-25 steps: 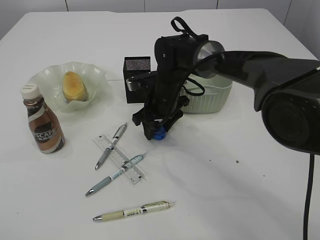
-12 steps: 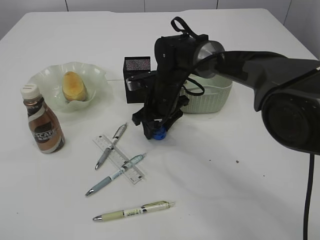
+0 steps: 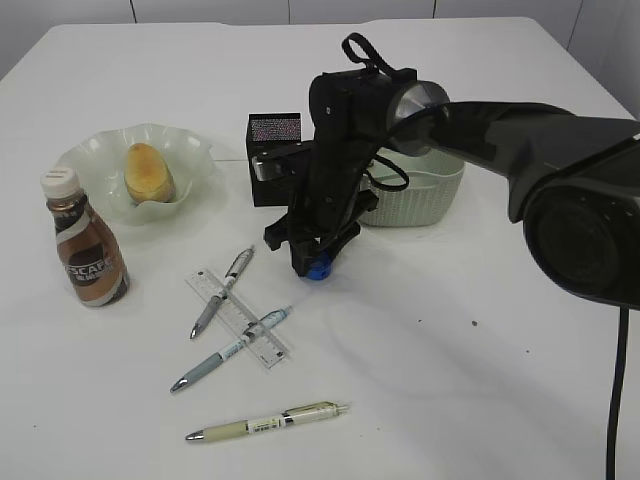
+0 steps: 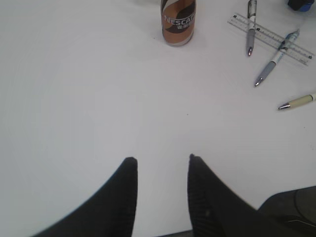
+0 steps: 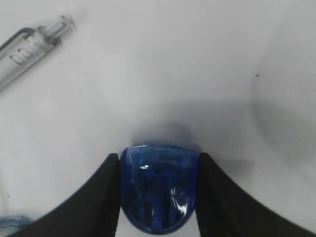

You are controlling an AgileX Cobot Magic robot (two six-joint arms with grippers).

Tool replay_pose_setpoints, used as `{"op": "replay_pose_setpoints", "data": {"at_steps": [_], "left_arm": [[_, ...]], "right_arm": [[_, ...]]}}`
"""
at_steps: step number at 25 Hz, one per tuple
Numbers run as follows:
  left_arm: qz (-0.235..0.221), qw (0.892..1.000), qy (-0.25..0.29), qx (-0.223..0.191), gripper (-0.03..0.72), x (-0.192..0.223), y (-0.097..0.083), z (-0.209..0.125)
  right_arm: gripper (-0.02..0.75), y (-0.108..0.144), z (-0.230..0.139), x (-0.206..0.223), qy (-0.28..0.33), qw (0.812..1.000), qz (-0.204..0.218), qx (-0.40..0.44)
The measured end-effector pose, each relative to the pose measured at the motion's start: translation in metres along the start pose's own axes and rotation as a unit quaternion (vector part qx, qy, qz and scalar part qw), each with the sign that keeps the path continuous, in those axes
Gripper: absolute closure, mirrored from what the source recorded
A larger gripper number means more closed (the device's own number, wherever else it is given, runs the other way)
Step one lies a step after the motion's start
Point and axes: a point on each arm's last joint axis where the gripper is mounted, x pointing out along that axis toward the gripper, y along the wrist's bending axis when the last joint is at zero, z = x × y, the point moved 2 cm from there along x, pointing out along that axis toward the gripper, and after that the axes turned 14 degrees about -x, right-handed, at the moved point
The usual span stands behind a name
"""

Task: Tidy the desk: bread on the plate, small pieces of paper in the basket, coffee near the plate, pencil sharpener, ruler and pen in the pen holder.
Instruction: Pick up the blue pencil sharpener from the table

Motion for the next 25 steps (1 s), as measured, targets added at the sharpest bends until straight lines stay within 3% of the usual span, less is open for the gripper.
{"op": "replay_pose_setpoints", "data": {"at_steps": [8,14,21,25], "left_arm": [[0.0,1.0,0.0,0.0,0.435,0.0,0.0,0.0],[0.0,1.0,0.0,0.0,0.435,0.0,0.0,0.0],[0.0,1.0,0.0,0.0,0.435,0.0,0.0,0.0],[0.0,1.0,0.0,0.0,0.435,0.0,0.0,0.0]], "right_arm": [[0.428,-0.001,0.0,0.0,0.001,1.0,-0.003,-0.001],[0.428,-0.009,-0.002,-0.005,0.007,0.999,-0.034,-0.015],[0.428,-0.024,0.008,-0.027,-0.04,0.997,-0.058,-0.045],[0.428,-0.034,0.009,-0.037,-0.066,0.996,-0.047,-0.041]]}}
